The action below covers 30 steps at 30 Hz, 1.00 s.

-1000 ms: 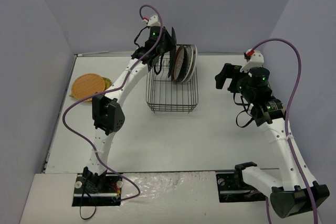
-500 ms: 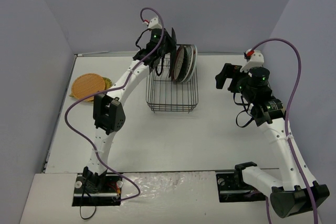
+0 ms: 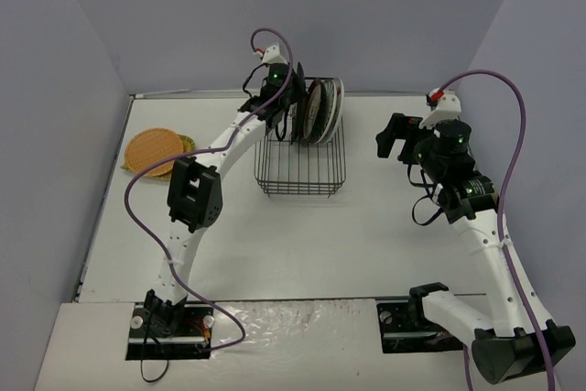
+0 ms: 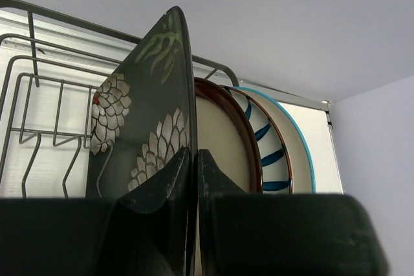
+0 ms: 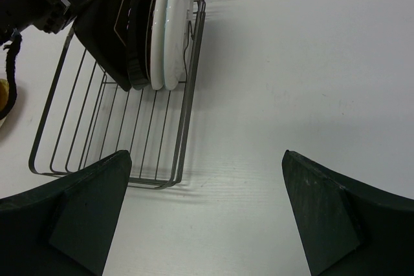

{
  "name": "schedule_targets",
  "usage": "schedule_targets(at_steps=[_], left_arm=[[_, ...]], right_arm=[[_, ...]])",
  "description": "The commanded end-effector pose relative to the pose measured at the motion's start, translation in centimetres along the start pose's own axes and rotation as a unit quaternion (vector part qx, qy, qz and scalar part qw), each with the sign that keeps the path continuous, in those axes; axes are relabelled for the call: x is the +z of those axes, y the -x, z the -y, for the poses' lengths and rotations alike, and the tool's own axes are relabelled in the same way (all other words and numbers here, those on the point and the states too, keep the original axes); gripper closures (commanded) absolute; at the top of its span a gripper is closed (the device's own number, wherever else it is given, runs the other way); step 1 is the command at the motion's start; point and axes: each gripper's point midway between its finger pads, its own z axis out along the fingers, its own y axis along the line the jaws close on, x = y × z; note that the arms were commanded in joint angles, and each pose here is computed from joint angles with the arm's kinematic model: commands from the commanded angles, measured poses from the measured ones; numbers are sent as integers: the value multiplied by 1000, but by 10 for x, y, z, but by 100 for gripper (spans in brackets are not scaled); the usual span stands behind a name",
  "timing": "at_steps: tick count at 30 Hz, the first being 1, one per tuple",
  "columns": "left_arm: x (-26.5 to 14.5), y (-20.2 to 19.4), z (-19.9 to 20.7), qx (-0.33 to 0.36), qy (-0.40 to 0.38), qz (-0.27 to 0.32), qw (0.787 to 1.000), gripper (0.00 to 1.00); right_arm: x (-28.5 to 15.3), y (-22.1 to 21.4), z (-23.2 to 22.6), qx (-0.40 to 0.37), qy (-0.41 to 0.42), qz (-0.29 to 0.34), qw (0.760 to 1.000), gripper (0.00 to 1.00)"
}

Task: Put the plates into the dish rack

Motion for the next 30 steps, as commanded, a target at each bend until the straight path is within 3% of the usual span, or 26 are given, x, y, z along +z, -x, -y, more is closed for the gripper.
schedule_targets(at_steps=[1,5,8,12,15,20,26,30], left_arm=[[-30,76,65,-20,-95,108,989,86],[-36,68,63,-6,-93,91,992,55],[-46,65,61,20,-84,83,993,52],[-60,63,56,39,-77,79,993,36],[-90,87,66,64,-83,89,991,26],[-149,125,42,161,-4,83,984,22],[-205,137,-63,281,159,31,946,17],[-224,120,-159,294,258,-41,919,16]], right_arm=[[-3,22,1,-6,-2,41,999,0],[-5,26,1,-10,-3,47,999,0],[-5,26,2,-14,-6,47,999,0],[-6,28,2,-18,-5,48,999,0],[-7,33,-3,-16,8,52,998,0],[-6,35,-10,-25,24,49,998,0],[-7,33,-18,-30,47,43,998,0],[-4,28,-24,-27,66,32,997,0]])
